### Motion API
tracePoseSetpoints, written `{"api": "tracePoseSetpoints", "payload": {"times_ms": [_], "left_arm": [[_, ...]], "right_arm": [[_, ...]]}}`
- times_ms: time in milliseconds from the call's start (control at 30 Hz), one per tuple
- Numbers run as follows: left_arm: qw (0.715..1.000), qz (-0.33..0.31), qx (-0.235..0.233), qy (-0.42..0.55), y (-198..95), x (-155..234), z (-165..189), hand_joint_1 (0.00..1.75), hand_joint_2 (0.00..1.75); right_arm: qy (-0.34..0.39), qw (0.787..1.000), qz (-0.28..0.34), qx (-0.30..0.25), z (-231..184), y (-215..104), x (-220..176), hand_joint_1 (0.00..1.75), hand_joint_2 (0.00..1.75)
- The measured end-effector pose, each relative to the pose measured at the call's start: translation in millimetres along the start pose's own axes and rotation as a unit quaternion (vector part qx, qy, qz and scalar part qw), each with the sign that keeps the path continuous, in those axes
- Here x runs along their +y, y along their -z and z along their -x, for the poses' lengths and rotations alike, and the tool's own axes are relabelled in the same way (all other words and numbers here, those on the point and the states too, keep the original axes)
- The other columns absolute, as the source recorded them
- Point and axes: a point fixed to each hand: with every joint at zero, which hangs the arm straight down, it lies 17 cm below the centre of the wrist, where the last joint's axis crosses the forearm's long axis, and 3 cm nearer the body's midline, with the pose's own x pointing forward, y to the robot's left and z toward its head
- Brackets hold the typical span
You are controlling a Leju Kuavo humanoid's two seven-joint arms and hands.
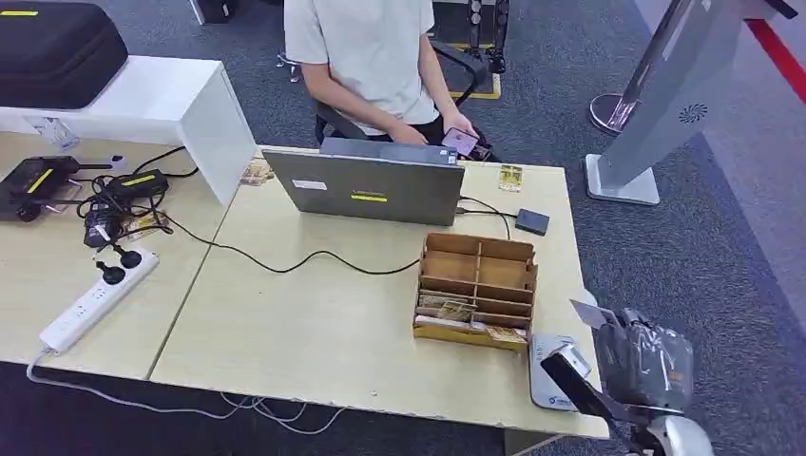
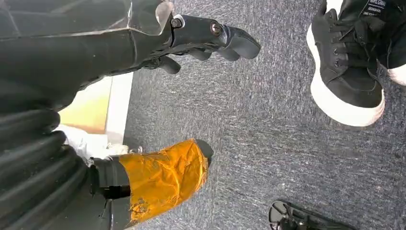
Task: Pass the card to the sensor for recognition and then transmit it.
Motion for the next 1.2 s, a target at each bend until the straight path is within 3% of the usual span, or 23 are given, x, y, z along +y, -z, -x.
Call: {"api": "tracePoseSetpoints", "payload": {"times_ms": [633,1200], "left_arm": [[1.0,-0.002,-0.002,0.003,0.1,0.7,-0.7,0.0,1.75],[1.0,-0.006,-0.005,0.007,0.3,2.2,-1.7,0.0,1.75]], "right_arm": [[0.003,0.997,-0.066,0.035,23.8,-30.9,54.0,1.75,1.75],[0.01,0.996,-0.076,0.037,19.5,-31.9,65.6,1.75,1.75]]}}
